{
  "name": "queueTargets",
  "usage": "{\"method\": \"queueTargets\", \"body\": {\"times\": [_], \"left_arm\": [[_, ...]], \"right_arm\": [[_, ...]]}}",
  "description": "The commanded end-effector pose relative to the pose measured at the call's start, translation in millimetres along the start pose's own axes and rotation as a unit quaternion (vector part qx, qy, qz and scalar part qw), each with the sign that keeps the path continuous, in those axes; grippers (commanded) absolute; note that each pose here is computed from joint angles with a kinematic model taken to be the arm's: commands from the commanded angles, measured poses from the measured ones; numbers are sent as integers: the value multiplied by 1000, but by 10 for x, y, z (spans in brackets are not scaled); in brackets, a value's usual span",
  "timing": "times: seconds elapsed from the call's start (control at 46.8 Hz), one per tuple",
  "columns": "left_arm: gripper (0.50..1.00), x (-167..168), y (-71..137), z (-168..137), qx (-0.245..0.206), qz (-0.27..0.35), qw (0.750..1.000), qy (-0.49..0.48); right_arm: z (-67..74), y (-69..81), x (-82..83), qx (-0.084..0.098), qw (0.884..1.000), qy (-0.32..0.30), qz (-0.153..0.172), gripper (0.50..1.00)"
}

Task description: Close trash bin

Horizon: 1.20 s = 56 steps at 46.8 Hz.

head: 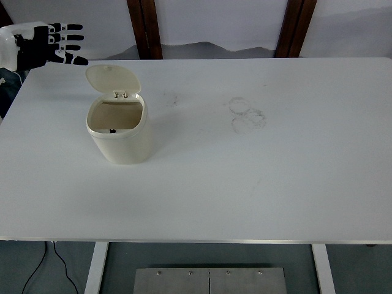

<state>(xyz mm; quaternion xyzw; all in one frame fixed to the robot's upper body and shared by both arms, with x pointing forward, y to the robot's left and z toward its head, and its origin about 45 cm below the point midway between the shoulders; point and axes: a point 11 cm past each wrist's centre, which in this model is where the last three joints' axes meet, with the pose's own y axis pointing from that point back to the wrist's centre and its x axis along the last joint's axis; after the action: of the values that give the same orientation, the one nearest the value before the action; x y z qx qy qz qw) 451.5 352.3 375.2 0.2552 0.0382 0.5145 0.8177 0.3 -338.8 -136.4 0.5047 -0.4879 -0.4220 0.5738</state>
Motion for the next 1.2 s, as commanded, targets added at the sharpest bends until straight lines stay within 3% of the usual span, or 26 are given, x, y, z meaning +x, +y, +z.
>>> {"method": "queueTargets", "body": {"times": [0.0, 0.15, 0.491, 0.726, 1.175], "left_arm": [[1000, -48, -5, -25, 18, -5, 1000, -16], [1000, -140, -32, -45, 37, -24, 998, -40], [1000, -295, -78, 204, 25, -52, 996, -67], [1000, -400, -156, 113, 60, -63, 992, -89], [1000, -669, -154, 67, 75, -105, 986, -106]], "right_arm": [[-13, 0, 2, 1, 1000, 0, 0, 995], [-13, 0, 2, 1, 1000, 0, 0, 995], [-13, 0, 2, 1, 1000, 0, 0, 995], [-22, 1, 4, 2, 1000, 0, 0, 995], [-31, 1, 5, 3, 1000, 0, 0, 995]]}}
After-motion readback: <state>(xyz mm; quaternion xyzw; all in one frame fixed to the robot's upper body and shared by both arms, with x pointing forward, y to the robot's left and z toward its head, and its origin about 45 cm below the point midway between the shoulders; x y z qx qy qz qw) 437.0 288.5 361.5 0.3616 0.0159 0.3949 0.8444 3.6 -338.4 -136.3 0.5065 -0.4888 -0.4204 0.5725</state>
